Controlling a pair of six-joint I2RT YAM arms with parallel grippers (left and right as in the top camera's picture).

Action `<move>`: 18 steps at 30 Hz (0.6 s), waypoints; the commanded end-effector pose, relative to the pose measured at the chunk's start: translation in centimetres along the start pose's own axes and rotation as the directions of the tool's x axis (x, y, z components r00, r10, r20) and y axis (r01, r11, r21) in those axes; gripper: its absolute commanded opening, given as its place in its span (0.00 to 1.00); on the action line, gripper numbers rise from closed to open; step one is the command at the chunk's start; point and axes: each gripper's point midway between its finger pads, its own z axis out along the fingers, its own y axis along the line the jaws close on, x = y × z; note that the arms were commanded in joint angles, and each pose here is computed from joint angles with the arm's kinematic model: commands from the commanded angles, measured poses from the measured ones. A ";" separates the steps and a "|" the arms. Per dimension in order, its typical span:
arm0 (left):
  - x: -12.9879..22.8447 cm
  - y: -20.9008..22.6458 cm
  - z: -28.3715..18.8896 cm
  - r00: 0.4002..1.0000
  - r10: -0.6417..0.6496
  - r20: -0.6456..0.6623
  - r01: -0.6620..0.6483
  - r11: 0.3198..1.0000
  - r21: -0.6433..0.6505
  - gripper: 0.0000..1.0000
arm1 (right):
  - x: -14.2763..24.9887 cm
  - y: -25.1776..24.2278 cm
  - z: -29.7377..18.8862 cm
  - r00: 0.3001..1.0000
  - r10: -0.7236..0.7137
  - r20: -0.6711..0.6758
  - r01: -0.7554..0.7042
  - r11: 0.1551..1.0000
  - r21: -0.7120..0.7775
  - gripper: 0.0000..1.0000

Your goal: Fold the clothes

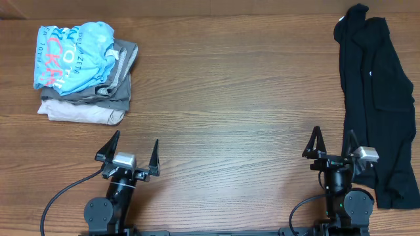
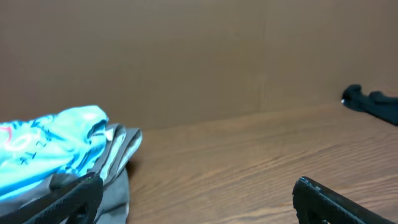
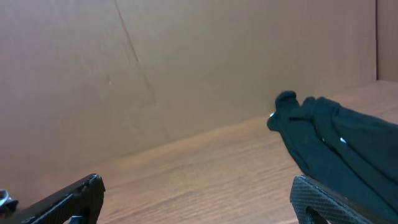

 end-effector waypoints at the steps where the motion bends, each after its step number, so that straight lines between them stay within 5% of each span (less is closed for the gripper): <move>1: -0.7 -1.0 -0.1 1.000 -0.004 0.031 0.002 0.998 0.059 1.00 | -0.3 -0.1 0.0 1.000 -0.005 0.020 0.005 1.000 0.004 1.00; 8: -1.6 -1.0 -0.2 1.000 -0.006 0.023 0.005 0.998 0.058 1.00 | -3.7 2.0 -0.6 0.997 -0.001 0.073 0.007 0.997 -0.076 1.00; 18: -4.5 0.0 2.7 0.984 -0.057 -0.167 0.066 0.997 0.050 1.00 | -7.1 3.2 -1.1 1.000 -0.005 0.007 0.006 0.998 -0.063 1.00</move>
